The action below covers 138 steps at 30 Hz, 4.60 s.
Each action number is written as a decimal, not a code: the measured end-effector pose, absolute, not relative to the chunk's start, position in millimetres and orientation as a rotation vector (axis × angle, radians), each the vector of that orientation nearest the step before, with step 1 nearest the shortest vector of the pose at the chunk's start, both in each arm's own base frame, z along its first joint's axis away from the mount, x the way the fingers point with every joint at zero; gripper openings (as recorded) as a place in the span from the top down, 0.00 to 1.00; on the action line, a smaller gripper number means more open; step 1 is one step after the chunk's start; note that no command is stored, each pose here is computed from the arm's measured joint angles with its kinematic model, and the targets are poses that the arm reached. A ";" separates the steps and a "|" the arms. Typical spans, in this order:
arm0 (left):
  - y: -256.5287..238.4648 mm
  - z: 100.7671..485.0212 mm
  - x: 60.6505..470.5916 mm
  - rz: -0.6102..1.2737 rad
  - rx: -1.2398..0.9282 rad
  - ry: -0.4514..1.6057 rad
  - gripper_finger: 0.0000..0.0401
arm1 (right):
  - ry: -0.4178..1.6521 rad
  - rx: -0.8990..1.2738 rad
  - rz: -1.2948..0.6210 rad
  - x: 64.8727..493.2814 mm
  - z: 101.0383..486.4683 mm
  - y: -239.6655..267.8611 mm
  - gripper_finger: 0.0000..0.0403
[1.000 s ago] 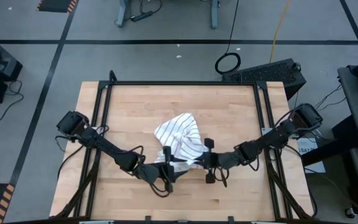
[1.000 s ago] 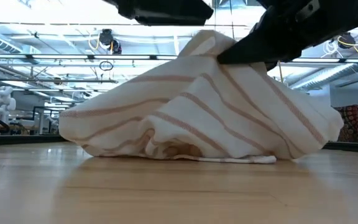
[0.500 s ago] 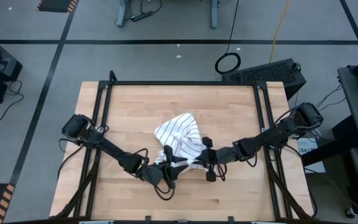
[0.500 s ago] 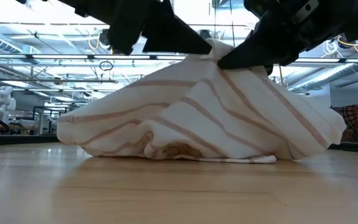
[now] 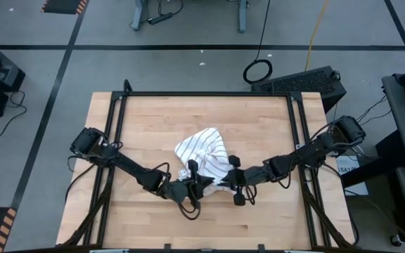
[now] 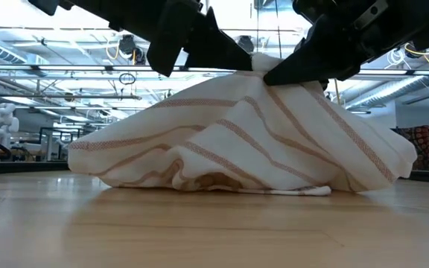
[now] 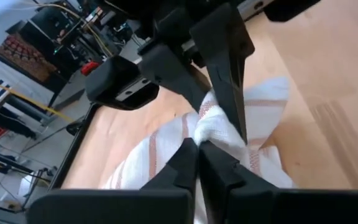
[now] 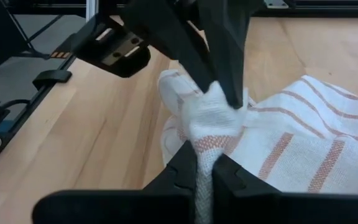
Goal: Roll towel
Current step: Roll the white towel
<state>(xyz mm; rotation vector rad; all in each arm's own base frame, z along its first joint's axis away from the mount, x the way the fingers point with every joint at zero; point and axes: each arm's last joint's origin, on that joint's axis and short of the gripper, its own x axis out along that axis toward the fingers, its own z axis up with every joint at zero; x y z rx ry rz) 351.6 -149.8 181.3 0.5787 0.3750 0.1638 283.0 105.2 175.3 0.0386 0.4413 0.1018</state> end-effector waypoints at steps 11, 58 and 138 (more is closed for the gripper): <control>-147.4 211.0 347.6 0.249 0.491 0.260 0.99 | 0.506 -0.110 0.037 271.7 177.8 105.0 0.62; -117.4 282.7 324.9 0.181 0.175 0.106 1.00 | 0.044 -0.277 -0.256 274.6 231.0 111.9 0.69; -150.9 134.4 300.5 0.242 0.056 0.624 0.87 | 0.154 -0.306 -0.390 165.0 307.9 56.0 0.99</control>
